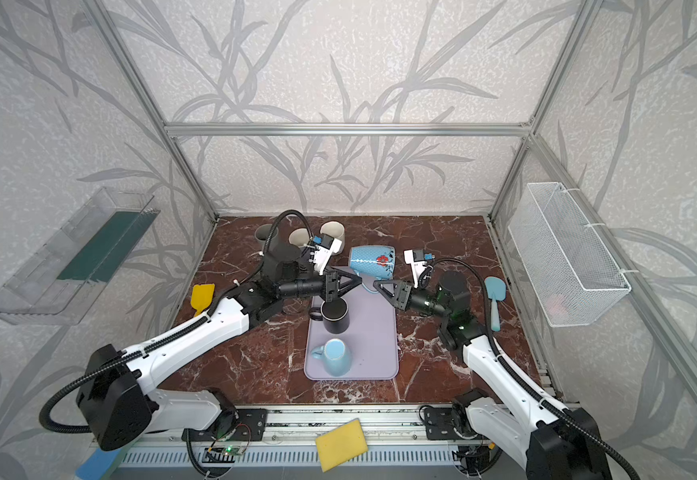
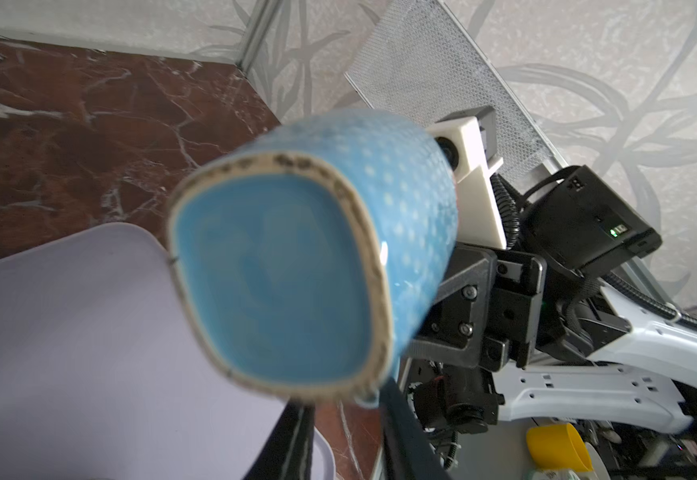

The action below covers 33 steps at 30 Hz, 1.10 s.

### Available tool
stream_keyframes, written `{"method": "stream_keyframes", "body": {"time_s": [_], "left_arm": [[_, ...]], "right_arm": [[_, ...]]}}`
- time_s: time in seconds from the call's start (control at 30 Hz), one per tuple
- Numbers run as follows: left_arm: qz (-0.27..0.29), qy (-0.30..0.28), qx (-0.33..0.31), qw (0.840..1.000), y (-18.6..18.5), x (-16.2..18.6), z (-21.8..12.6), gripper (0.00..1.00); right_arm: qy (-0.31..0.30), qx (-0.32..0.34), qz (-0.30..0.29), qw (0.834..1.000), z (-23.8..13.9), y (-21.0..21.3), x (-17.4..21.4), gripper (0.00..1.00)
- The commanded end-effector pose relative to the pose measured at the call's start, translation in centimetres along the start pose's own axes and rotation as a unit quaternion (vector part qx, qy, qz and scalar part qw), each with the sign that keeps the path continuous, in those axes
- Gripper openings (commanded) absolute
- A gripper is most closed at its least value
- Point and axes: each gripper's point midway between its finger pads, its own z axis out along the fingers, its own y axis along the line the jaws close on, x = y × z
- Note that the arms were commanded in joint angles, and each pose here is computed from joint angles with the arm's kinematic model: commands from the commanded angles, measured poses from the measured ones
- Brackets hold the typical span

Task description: Turn the mug right side up

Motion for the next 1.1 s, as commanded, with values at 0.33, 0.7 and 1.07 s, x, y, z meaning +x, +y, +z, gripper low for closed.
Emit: {"method": "stream_keyframes", "body": {"time_s": [0.33, 0.7, 1.07], "left_arm": [[0.020, -0.018, -0.027, 0.999, 0.5, -0.7, -1.2, 0.35], [0.028, -0.021, -0.077, 0.996, 1.3, -0.5, -3.1, 0.34], [0.026, -0.026, -0.103, 0.994, 1.9, 0.8, -4.9, 0.33]], "right_arm": [[-0.043, 0.007, -0.027, 0.999, -0.5, 0.9, -2.4, 0.00], [-0.010, 0.099, -0.040, 0.994, -0.2, -2.5, -2.0, 0.00], [0.036, 0.166, -0.040, 0.985, 1.5, -6.0, -2.2, 0.00]]}}
